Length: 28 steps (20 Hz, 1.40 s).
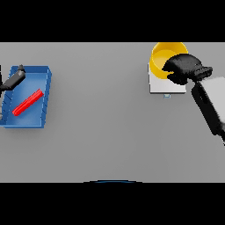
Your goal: Pick up the red beaker and tilt it to pour out 1 green nut into yellow bowl. Pick up the yellow bowl and place it on the metallic measuring scale.
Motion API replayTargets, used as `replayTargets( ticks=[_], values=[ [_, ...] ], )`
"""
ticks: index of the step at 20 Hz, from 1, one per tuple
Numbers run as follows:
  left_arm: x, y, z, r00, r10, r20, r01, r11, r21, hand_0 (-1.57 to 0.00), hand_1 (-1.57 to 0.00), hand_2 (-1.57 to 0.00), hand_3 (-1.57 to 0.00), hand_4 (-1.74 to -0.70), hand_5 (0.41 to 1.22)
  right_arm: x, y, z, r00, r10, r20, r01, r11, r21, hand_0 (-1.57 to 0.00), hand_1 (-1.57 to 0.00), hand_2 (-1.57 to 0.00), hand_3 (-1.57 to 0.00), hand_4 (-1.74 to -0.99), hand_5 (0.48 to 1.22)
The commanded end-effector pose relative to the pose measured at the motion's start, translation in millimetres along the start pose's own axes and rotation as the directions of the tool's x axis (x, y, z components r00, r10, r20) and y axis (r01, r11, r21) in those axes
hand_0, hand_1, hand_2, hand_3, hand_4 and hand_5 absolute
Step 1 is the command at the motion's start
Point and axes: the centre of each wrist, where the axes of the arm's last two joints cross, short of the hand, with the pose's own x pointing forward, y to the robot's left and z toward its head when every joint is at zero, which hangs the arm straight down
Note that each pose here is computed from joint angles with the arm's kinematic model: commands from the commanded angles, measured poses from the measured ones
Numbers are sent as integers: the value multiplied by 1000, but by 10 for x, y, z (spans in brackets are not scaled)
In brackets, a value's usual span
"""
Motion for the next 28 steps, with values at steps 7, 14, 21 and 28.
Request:
replayTargets(
  ticks=[7,14,21,28],
  values=[
    [-25,-4,4,1000,0,1,0,1000,7,1,1,1,1,-722,678,-257,224,-74,997,-44,-56,45,999,19,-1571,-1571,-1396,-1346,-1741,1221],
    [21,3,-22,1000,-6,1,6,1000,3,1,1,1,1,-722,668,-230,358,-161,996,-86,-34,87,996,30,-1464,-1571,-1335,-1451,-1741,1221],
    [17,-19,-45,1000,-8,5,8,1000,3,1,1,1,1,-719,667,-212,341,-181,996,-75,-39,78,995,57,-792,-705,-782,-723,-1609,1029],
    [9,-52,-44,1000,-5,-4,5,1000,1,1,1,1,1,-722,664,-228,307,-176,999,-43,7,42,997,65,-165,-147,-195,-394,-1546,856]
  ],
)
